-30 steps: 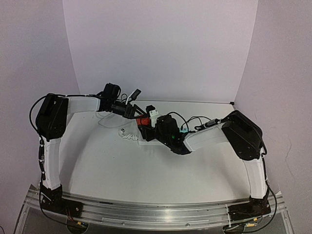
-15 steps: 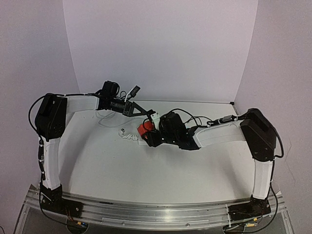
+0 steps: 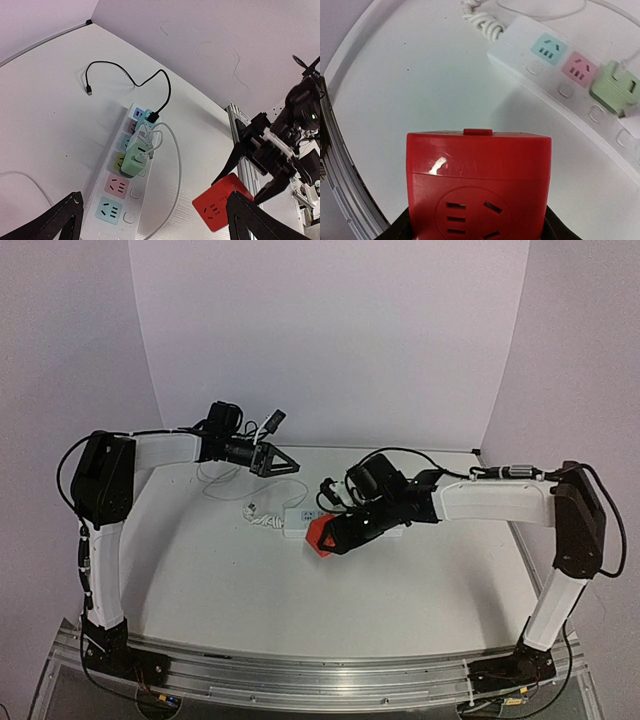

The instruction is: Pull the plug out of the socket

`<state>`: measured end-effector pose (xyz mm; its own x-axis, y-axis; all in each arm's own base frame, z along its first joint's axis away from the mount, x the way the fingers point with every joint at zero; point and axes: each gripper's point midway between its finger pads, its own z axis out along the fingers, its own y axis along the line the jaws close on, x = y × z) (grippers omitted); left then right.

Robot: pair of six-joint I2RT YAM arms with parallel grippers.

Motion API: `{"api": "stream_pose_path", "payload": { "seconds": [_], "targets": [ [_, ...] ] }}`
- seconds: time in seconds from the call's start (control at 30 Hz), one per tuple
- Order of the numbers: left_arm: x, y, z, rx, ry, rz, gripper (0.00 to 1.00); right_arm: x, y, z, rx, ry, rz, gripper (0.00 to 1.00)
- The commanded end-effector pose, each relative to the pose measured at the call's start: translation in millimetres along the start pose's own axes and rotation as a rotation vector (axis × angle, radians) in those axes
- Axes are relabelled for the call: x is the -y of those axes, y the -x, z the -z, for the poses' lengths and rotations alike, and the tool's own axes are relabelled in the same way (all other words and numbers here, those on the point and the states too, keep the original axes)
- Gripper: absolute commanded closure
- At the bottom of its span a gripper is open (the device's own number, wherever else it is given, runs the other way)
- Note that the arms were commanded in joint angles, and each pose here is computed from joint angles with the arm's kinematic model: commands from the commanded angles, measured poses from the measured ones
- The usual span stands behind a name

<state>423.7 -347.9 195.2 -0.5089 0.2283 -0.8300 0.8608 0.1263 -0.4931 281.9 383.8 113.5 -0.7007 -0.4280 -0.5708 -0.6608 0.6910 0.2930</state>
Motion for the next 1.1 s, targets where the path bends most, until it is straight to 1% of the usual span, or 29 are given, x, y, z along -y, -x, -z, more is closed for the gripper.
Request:
{"api": "stream_pose_path", "payload": {
  "seconds": [0.0,0.1,0.2,0.27,0.4,0.53,0.67,0.8,0.87,1.0,1.07],
  "targets": [
    [22,38,15,0.047,-0.008,-0.133,0.01,28,38,91,0.060,0.003,-0.135,1.00],
    [24,39,15,0.046,-0.011,-0.146,0.01,47,58,139,0.157,0.014,-0.156,1.00],
    [25,38,17,0.042,-0.014,-0.158,0.01,71,68,177,0.195,-0.030,-0.170,1.00],
    [25,38,17,0.040,-0.013,-0.171,0.01,97,73,199,0.217,-0.089,-0.219,1.00],
    [26,37,18,0.031,-0.013,-0.192,0.01,185,62,236,0.178,-0.396,-0.391,1.00],
    [28,35,19,0.021,-0.014,-0.203,0.01,259,46,254,0.118,-0.607,-0.511,1.00],
    [29,34,20,0.015,-0.012,-0.217,0.01,326,21,248,0.015,-0.736,-0.557,1.00],
    [28,33,20,0.008,-0.004,-0.231,0.01,369,6,216,-0.094,-0.764,-0.521,1.00],
    [27,33,20,0.005,0.000,-0.239,0.01,385,4,194,-0.112,-0.751,-0.512,1.00],
    [26,32,20,0.003,0.008,-0.244,0.01,414,-5,162,-0.096,-0.742,-0.527,1.00],
    [25,31,20,-0.001,0.012,-0.250,0.01,426,-18,148,-0.108,-0.736,-0.544,1.00]
  ]
}}
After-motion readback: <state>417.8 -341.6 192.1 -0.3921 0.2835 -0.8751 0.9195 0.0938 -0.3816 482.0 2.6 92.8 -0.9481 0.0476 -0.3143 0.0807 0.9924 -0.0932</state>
